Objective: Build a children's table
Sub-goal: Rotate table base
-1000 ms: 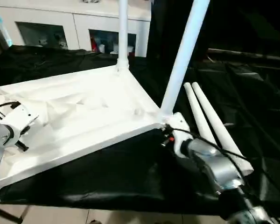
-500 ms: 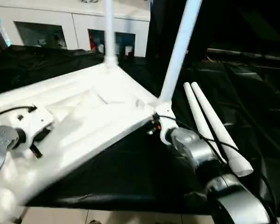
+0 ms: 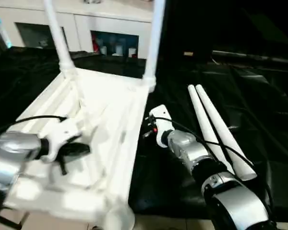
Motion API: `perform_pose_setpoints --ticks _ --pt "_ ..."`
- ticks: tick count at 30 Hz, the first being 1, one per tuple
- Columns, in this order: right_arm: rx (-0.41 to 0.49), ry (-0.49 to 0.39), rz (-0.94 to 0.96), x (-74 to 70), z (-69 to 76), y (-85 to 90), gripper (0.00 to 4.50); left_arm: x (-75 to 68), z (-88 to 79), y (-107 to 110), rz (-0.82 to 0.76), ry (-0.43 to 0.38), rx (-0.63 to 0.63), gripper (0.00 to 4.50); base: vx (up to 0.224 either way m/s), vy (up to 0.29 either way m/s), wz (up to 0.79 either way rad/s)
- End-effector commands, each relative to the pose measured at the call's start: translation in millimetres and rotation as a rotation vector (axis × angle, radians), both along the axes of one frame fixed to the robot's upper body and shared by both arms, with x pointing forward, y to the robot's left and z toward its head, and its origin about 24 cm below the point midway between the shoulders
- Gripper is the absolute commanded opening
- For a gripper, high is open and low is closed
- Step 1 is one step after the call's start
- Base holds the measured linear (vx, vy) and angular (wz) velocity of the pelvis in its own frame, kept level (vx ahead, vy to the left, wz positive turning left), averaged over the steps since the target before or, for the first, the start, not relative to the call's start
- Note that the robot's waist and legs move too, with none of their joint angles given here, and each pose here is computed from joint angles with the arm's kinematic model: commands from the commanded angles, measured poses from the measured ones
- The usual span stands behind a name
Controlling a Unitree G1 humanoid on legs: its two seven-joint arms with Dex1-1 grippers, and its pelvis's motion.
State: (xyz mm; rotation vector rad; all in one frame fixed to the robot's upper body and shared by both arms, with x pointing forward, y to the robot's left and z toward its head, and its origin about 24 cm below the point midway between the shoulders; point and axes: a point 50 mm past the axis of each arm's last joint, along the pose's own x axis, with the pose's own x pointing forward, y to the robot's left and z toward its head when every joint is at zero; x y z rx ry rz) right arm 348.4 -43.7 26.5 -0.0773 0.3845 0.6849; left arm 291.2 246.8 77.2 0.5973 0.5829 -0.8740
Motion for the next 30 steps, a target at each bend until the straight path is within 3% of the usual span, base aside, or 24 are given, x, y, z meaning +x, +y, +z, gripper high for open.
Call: perform_pose_setpoints --ticks 1,5,11,15,16,22,27,30 --pt "-0.012 -0.054 -0.013 6.5 9.0 -6.3 0.07 10.6 1.2 1.0 0.034 -0.066 0.077 0.00 0.000 0.000 0.00" --pt "-0.006 -0.110 -0.045 12.9 19.7 -20.8 0.07 21.9 -3.5 2.0 0.054 -0.120 0.191 0.00 0.000 0.000 0.00" --pt "0.002 -0.190 -0.094 17.2 35.8 -44.9 0.07 37.3 -17.1 -13.6 0.163 -0.174 0.195 0.00 0.000 0.000 0.00" --pt "-0.009 -0.226 -0.112 14.0 41.3 -57.0 0.07 53.5 -17.7 -26.3 0.259 -0.312 0.176 0.00 0.000 0.000 0.00" --pt "-0.006 -0.232 -0.122 11.9 43.0 -60.8 0.07 62.0 -14.5 -29.5 0.316 -0.394 0.165 0.00 0.000 0.000 0.00" --pt "-0.021 -0.244 -0.136 5.9 44.6 -69.0 0.07 76.9 -5.3 -31.8 0.374 -0.554 0.239 0.00 0.000 0.000 0.00" --pt "-0.032 -0.259 -0.128 0.5 51.2 -76.1 0.07 79.0 0.3 -36.6 0.322 -0.549 0.197 0.00 0.000 0.000 0.00" --pt "-0.027 -0.261 -0.069 -7.2 58.8 -85.0 0.07 73.9 6.0 -49.9 0.222 -0.450 0.018 0.00 0.052 0.011 0.00"
